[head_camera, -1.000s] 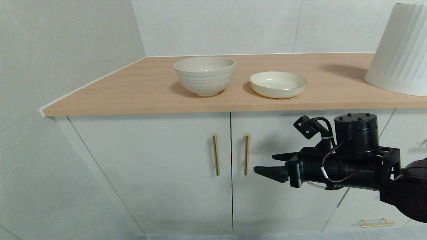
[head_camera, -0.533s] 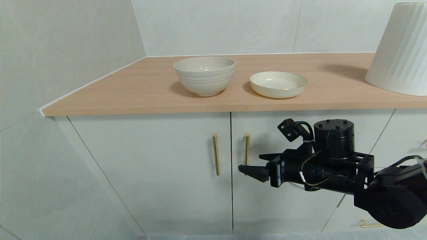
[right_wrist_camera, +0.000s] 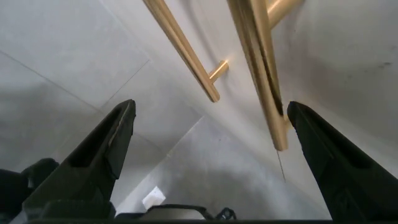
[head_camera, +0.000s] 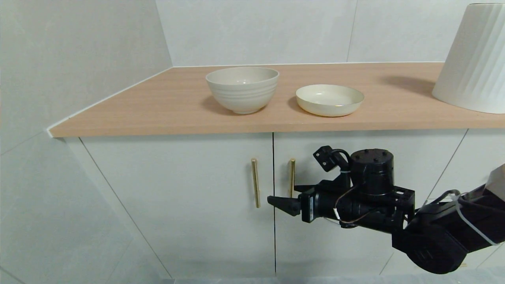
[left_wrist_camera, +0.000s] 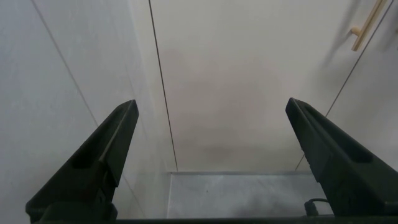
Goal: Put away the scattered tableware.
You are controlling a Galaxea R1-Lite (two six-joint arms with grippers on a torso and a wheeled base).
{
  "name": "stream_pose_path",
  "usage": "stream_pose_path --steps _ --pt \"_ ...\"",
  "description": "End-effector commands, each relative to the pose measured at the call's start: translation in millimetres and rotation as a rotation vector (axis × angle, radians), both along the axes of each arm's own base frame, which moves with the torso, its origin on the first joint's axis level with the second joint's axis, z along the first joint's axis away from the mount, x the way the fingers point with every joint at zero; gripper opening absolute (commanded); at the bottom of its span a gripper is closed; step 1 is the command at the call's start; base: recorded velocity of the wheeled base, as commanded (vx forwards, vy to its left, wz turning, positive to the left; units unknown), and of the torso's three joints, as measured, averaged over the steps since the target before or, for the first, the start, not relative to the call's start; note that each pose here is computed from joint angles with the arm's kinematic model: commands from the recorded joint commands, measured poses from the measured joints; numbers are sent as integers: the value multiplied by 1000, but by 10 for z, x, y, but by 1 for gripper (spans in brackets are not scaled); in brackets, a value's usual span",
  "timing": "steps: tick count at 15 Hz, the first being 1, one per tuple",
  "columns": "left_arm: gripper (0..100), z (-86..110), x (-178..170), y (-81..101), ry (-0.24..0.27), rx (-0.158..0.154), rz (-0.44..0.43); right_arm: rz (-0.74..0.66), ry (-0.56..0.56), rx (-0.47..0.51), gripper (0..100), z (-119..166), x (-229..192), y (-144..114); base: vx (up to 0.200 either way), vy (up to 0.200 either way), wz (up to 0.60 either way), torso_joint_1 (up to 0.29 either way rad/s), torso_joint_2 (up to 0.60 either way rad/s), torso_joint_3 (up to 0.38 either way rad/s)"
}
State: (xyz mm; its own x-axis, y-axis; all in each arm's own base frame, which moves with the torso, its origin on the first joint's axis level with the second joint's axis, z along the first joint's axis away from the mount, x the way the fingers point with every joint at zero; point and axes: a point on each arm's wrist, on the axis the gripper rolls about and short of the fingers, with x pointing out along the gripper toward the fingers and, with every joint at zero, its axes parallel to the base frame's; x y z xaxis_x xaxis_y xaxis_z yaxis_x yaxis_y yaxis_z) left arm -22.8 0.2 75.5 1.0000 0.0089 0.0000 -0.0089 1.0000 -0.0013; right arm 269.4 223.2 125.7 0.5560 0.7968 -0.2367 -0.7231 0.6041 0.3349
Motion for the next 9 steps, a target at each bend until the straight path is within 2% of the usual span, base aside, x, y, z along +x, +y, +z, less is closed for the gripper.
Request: stream_pose_path --steps 1,4,9 --pt "100 0 0 0 0 0 0 14 10 -5 100 -74 8 86 0 0 0 0 0 0" --pt "100 0 0 0 0 0 0 17 -16 32 100 -93 19 130 0 0 0 0 0 0" --pt "100 0 0 0 0 0 0 32 -6 95 100 118 -158 85 0 0 0 0 0 0"
